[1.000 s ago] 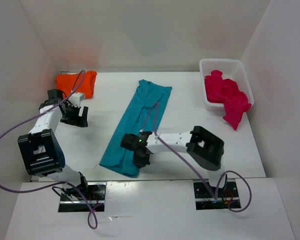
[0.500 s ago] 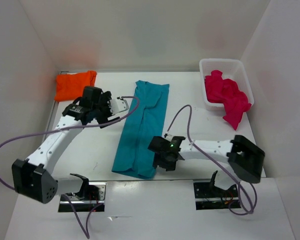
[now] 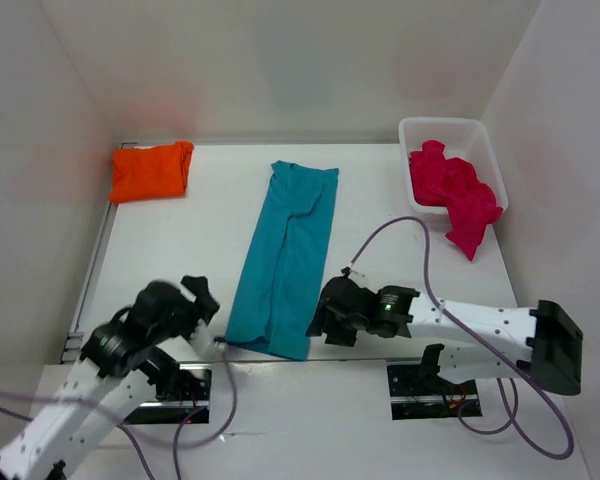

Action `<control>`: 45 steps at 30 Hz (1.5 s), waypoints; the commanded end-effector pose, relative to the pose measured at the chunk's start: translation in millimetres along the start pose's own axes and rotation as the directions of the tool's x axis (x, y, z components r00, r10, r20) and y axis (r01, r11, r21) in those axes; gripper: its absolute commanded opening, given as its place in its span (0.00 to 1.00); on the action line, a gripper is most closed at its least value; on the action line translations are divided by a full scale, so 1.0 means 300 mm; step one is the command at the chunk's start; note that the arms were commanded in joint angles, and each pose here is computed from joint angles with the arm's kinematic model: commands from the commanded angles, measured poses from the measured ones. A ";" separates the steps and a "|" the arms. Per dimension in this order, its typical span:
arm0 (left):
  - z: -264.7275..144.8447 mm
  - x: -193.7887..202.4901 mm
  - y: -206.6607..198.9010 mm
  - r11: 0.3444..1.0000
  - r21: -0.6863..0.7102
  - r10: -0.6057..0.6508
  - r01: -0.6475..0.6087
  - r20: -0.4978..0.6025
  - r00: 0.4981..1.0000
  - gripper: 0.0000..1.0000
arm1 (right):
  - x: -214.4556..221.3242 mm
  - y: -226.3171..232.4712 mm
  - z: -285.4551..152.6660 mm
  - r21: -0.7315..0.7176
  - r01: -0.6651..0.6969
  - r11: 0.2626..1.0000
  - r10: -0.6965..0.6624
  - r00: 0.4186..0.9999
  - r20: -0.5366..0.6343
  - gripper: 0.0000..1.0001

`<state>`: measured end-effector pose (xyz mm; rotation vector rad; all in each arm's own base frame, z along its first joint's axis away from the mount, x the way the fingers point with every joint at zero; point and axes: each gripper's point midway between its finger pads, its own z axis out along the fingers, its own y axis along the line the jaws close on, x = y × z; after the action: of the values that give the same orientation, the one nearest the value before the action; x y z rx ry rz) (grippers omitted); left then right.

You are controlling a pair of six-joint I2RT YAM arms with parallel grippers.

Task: Fold and stack the t-shirts
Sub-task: Rotate the tshirt 90 degrees, then grab the bottom of the folded rectangular tshirt with both arms

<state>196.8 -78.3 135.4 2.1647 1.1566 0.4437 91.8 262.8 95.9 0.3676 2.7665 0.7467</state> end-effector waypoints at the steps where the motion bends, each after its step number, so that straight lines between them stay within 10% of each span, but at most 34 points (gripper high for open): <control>1: -0.088 -0.065 -0.002 0.888 -0.230 0.405 -0.398 -0.021 0.914 0.80 | 0.032 0.050 0.074 -0.004 -0.044 0.999 0.044 0.999 -0.026 0.59; 19: 0.156 -0.260 -0.235 0.740 0.004 0.632 -0.673 0.340 0.697 0.85 | 0.094 0.039 0.180 0.060 -0.010 0.998 0.017 0.994 -0.109 0.61; 31: 0.228 -0.286 -0.295 0.739 0.106 0.567 -0.665 0.434 0.700 0.71 | 0.139 0.031 0.234 0.096 0.026 0.995 -0.008 0.983 -0.183 0.61; 45: 0.175 -0.395 -0.191 0.788 -0.104 0.573 -0.606 0.481 0.663 0.53 | 0.160 0.018 0.245 0.101 0.027 0.995 -0.004 0.977 -0.214 0.61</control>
<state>135.5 -157.3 43.1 2.5444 0.2314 0.1663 66.9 304.8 22.5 0.3123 3.0270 0.6249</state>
